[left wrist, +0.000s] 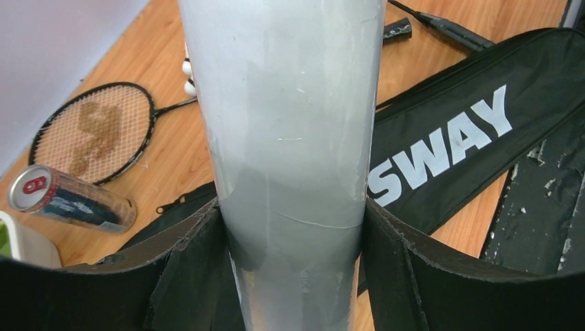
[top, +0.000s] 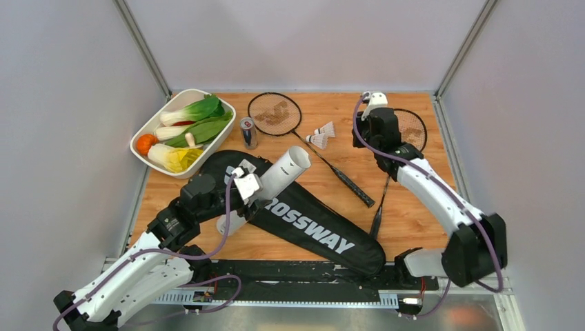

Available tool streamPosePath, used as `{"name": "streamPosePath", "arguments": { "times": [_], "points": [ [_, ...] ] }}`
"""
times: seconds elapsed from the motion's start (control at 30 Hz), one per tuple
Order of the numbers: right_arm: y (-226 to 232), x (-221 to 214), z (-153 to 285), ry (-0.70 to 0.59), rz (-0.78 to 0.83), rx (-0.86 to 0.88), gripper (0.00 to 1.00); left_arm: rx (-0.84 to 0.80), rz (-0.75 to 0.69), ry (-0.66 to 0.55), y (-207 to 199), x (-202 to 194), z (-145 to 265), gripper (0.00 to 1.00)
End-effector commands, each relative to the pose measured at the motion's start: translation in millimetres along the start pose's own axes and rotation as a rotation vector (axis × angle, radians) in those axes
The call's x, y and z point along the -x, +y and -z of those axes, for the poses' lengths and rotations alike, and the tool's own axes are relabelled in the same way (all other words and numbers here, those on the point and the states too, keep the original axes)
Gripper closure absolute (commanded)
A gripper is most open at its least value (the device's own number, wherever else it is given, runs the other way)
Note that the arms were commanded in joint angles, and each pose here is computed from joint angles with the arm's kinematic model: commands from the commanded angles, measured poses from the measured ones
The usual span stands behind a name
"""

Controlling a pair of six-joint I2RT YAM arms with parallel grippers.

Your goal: Pack up the badminton gear

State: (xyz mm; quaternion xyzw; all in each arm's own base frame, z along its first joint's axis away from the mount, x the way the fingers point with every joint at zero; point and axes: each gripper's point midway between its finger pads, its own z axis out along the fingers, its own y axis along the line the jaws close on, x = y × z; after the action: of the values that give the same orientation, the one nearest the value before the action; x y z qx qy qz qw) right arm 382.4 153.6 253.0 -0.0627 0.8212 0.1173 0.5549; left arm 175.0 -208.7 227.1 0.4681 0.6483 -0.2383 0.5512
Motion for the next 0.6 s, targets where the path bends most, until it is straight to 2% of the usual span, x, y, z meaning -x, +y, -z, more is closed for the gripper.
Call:
{"name": "streamPosePath", "arguments": {
  "times": [0.0, 0.2, 0.4, 0.57],
  "points": [
    [-56.6, -38.0, -48.8, 0.065, -0.062, -0.144, 1.00, 0.068, -0.044, -0.136, 13.0, 36.2, 8.2, 0.97],
    [-97.3, -96.0, -103.3, 0.230, -0.081, -0.237, 1.00, 0.079, -0.014, -0.189, 10.0, 36.0, 10.7, 0.96],
    [-95.8, -119.4, -127.6, 0.291, -0.117, -0.224, 0.89, 0.067, -0.005, -0.195, 7.7, 37.2, 10.7, 0.96],
    [-81.8, -107.1, -132.6, 0.269, -0.176, -0.172, 0.70, 0.070, -0.004, -0.192, 8.0, 36.4, 10.7, 0.96]
  ]
}}
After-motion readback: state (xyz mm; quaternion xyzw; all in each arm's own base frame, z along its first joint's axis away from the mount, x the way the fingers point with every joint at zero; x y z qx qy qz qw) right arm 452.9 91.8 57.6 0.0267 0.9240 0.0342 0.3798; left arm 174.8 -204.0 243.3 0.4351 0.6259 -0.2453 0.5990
